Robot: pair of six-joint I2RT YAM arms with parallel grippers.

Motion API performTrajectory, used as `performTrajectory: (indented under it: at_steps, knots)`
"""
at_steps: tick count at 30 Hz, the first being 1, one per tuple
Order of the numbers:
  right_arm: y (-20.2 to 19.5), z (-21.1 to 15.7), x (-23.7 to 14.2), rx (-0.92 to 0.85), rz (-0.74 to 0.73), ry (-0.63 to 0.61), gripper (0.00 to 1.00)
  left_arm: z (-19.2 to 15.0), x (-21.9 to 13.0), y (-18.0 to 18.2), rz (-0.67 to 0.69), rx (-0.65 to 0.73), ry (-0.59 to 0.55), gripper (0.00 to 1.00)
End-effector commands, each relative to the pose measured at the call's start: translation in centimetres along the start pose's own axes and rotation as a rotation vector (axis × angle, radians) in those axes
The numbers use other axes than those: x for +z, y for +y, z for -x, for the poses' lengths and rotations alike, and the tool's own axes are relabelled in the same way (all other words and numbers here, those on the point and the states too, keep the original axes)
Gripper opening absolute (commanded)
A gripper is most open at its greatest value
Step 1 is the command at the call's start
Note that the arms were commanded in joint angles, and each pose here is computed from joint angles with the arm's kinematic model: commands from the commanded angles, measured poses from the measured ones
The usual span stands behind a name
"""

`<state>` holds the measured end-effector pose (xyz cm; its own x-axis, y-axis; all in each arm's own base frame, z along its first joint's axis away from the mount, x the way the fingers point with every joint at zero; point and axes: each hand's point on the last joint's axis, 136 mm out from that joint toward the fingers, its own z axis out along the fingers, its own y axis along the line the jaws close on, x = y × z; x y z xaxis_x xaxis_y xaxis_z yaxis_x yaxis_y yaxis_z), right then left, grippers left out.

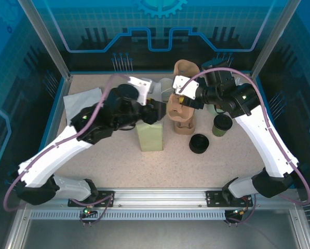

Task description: Pack the takeout coffee

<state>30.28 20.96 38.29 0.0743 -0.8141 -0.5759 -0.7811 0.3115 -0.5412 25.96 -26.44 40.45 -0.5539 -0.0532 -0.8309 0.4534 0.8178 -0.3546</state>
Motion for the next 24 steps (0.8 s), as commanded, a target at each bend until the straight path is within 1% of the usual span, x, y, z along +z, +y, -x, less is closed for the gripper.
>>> performTrajectory:
  at_steps: [1,6,9,11,13,16,17,20,24]
  knots:
    - [-1.0,1.3,-0.6,0.018,-0.020,-0.049,0.49,-0.9,-2.7,4.3,0.087,-0.101,0.023,0.58]
    - [-1.1,3.4,-0.7,0.022,-0.005,-0.129,0.49,-1.9,-5.8,9.4,0.171,-0.261,-0.008,0.65]
    - [-1.6,5.1,-0.8,0.042,-0.004,-0.196,0.50,-3.6,-6.2,11.3,0.166,-0.368,0.019,0.71]
    - [-1.7,6.6,-1.0,0.067,0.016,-0.256,0.50,-4.8,-5.6,11.9,0.122,-0.458,0.048,0.73]
    - [-1.6,7.8,-0.8,0.102,0.045,-0.311,0.50,-5.7,-4.5,11.8,0.069,-0.519,0.068,0.74]
    - [-1.3,9.7,-0.5,0.166,0.102,-0.391,0.50,-6.2,-2.5,11.0,-0.036,-0.567,0.074,0.76]
    - [-1.1,10.2,-0.3,0.193,0.128,-0.412,0.50,-6.4,-1.9,10.9,-0.050,-0.588,0.078,0.77]
    - [-0.4,11.4,0.2,0.285,0.216,-0.461,0.50,-6.9,-0.4,11.4,-0.047,-0.620,0.097,0.77]
    - [0.4,11.9,1.6,0.401,0.319,-0.469,0.50,-7.4,1.1,12.5,-0.006,-0.629,0.110,0.76]
